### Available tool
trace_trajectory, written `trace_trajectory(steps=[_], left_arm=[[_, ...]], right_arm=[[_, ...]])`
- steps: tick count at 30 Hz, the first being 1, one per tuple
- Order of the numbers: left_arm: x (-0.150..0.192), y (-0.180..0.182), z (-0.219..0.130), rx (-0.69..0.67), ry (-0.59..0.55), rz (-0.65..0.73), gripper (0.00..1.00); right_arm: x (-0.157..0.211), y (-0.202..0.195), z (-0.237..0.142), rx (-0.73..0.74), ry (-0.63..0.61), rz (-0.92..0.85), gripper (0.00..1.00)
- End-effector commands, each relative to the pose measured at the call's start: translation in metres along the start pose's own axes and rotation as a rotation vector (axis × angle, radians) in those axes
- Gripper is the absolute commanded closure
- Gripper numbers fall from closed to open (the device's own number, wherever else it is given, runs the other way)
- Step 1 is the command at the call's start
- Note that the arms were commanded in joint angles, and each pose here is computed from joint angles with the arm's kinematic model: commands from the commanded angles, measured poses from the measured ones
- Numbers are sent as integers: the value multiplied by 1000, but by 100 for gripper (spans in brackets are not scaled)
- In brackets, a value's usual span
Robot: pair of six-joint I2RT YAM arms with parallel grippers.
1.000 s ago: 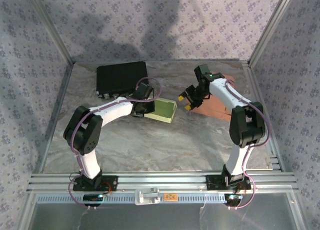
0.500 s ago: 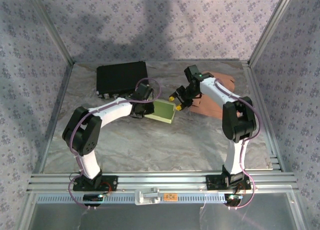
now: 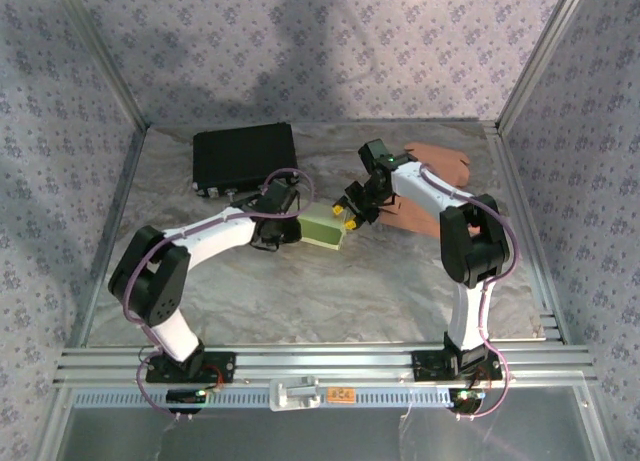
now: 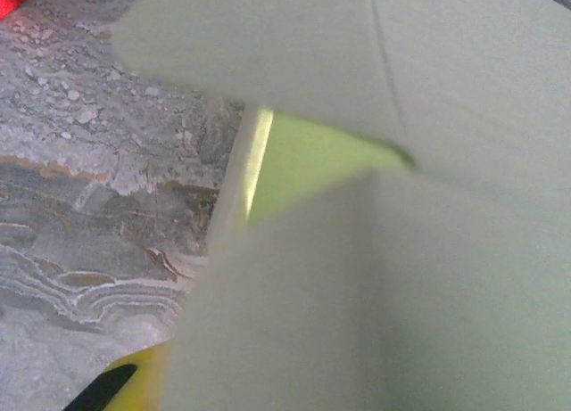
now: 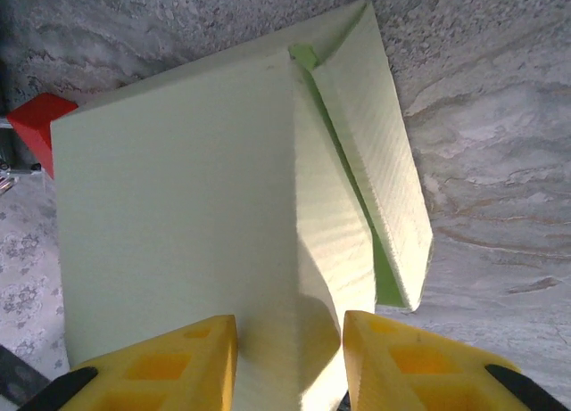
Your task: Fold the paper box
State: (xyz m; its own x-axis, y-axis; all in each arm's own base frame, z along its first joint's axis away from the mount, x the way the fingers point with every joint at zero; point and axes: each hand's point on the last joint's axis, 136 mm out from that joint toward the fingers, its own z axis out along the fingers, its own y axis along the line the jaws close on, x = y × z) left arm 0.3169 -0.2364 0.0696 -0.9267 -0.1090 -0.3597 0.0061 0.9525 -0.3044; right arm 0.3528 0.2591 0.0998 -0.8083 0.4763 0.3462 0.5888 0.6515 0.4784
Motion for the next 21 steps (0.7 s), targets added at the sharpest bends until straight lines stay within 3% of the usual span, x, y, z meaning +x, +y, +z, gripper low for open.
trace_trajectory(steps=[1, 3, 10, 16, 21], left_arm=[[12, -9, -21, 46, 22, -20, 68], [19, -13, -27, 68, 34, -12, 61], [35, -24, -67, 152, 48, -35, 59], [-3, -22, -139, 190, -34, -110, 55], [-41, -1, -144, 190, 22, -174, 54]], right_arm=[[0, -4, -3, 19, -14, -13, 63], [1, -4, -2, 23, -10, -18, 63], [1, -9, -3, 46, -15, -45, 63], [1, -14, -7, 71, -24, -102, 63], [2, -16, -10, 95, -34, -173, 63]])
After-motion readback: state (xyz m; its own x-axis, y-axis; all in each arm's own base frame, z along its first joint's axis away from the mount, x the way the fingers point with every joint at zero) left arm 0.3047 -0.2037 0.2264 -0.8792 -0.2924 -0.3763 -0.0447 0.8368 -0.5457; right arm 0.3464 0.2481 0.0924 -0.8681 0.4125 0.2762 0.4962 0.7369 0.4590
